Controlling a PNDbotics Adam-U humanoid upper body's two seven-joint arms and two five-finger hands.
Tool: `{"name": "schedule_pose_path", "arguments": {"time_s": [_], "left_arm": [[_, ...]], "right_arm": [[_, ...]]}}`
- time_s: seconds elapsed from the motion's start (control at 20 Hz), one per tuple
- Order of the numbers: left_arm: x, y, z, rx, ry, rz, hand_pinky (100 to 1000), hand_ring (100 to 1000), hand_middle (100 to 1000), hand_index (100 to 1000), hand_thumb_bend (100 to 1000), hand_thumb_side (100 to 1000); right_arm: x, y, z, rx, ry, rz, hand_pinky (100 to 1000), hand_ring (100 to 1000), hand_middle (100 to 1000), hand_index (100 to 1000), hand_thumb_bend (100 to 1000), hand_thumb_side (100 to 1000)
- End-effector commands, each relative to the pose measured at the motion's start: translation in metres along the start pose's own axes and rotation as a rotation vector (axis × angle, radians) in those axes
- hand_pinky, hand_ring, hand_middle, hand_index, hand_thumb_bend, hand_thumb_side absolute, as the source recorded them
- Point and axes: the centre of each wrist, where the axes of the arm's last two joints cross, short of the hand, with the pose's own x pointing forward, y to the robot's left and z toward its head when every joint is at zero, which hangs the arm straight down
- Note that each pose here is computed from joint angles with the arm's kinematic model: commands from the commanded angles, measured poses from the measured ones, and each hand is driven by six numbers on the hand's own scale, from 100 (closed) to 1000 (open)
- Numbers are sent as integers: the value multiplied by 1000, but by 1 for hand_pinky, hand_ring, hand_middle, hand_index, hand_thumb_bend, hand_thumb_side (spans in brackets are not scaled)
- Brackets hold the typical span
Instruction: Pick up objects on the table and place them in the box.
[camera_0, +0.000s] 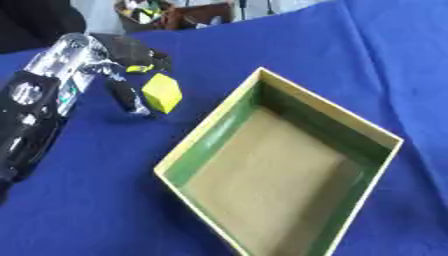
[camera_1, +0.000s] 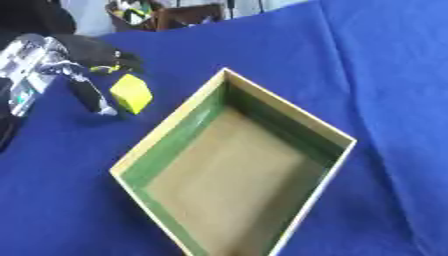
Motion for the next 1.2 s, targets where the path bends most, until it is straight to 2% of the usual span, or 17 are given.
{"name": "schedule_pose_path", "arguments": {"time_s": [0.05,0.25,0.4,0.6,0.85,0.95,1.1,1.15,1.2], "left_arm": [[-13,8,10,-118,-47,-90,744,870,980,1000,395,547],[-13,7,8,-119,-45,-79,721,845,940,1000,277,457],[-13,8,7,-110,-49,-68,679,806,889,999,225,436],[-11,7,6,-74,-83,-30,619,744,811,955,204,434],[-10,7,5,-59,-109,1,602,701,735,873,202,436],[-10,8,6,-61,-109,2,592,683,698,812,202,440],[-11,11,7,-59,-97,-1,561,641,606,642,169,455],[-11,12,8,-55,-92,-2,555,638,605,600,100,401],[-11,12,9,-51,-83,0,549,640,615,561,100,269]], "right_arm": [[8,-4,-6,-10,-34,15,511,578,537,695,278,641],[8,-4,-6,-21,-29,15,511,578,534,691,278,641],[8,-4,-5,-27,-24,16,512,579,533,688,280,641],[7,-4,-5,-35,-14,20,512,578,531,685,284,641],[7,-4,-4,-40,-6,24,511,578,529,682,285,639],[7,-4,-4,-42,-4,26,511,578,528,681,285,639],[7,-4,-4,-43,0,27,512,578,528,681,284,637],[7,-4,-3,-44,2,27,512,578,528,681,284,636],[7,-4,-3,-45,3,27,512,578,529,681,282,635]]}}
